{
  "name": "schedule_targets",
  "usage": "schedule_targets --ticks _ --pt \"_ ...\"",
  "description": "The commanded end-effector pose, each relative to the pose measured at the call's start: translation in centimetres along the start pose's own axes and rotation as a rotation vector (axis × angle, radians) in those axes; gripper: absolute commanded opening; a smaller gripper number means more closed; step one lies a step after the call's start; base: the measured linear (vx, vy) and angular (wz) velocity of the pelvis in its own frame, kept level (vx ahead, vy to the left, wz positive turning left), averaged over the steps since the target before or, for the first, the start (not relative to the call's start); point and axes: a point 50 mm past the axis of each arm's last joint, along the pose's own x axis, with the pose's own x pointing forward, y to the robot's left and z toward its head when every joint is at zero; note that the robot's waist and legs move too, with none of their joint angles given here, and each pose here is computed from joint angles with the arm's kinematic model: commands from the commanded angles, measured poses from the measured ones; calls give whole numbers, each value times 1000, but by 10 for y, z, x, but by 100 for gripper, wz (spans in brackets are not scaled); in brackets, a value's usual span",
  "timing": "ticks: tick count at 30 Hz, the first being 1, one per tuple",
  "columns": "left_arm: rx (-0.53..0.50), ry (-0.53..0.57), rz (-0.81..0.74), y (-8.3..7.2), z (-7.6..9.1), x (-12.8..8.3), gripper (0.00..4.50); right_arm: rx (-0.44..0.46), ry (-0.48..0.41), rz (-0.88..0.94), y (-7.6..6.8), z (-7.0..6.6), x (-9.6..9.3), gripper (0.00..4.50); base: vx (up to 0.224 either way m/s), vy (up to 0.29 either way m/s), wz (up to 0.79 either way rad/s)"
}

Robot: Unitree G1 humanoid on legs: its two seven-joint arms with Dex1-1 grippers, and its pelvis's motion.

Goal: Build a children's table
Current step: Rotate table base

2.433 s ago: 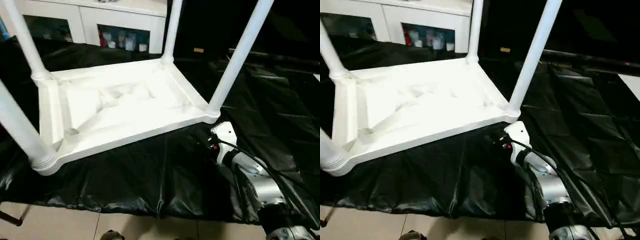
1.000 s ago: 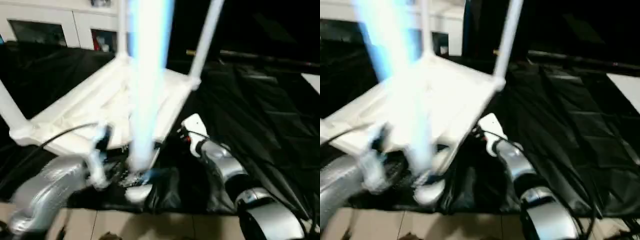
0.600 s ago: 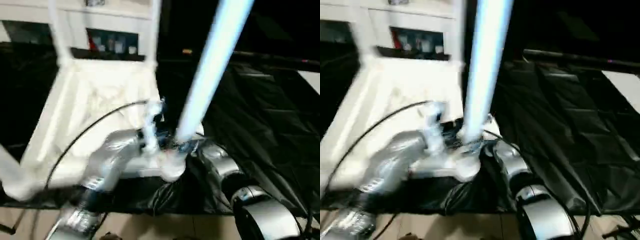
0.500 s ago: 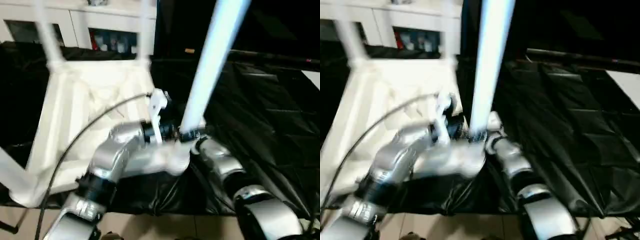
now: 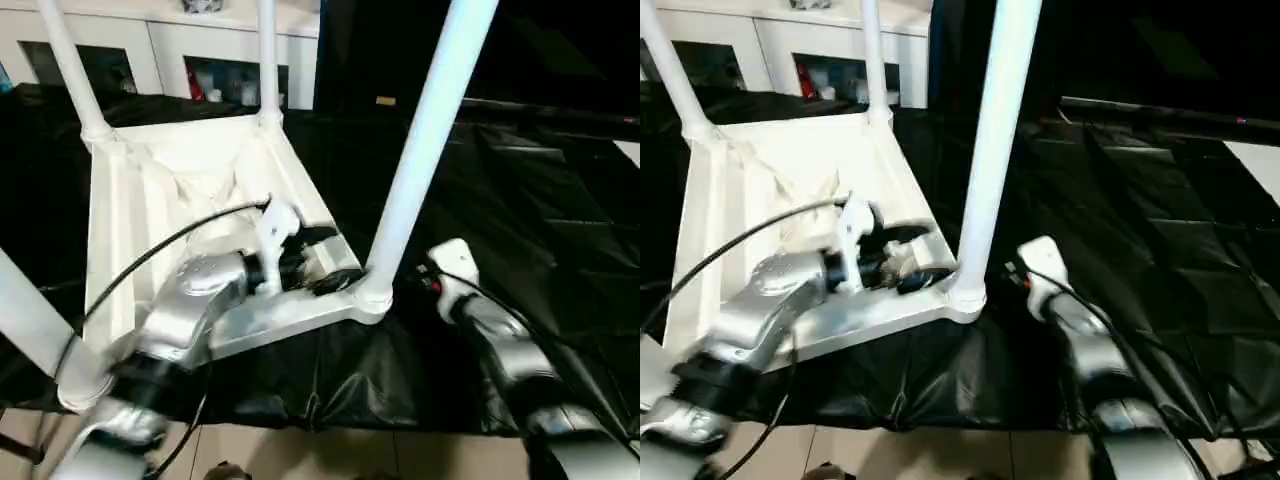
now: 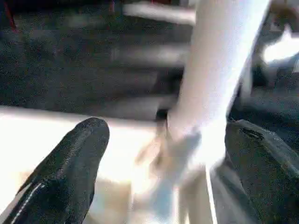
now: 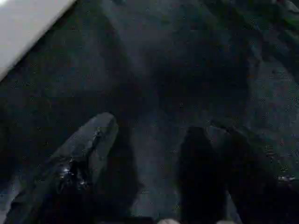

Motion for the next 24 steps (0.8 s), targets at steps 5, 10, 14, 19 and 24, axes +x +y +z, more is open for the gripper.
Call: schedule_targets --ticks 5,10,14,19,24 --pt "9 158 -100 -35 -8 2 409 -117 -4 112 -10 10 -28 367 0 0 0" --pt "63 272 -48 -36 -16 1 368 -183 2 243 -11 21 -54 367 0 0 0" --pt "41 301 12 -31 -16 1 330 -174 1 326 -8 31 -66 393 0 0 0" --pt "13 330 57 -25 -12 1 302 -183 17 422 1 40 -73 429 0 0 0" --pt "-5 377 34 -25 -11 -2 269 -191 48 506 9 44 -80 450 0 0 0"
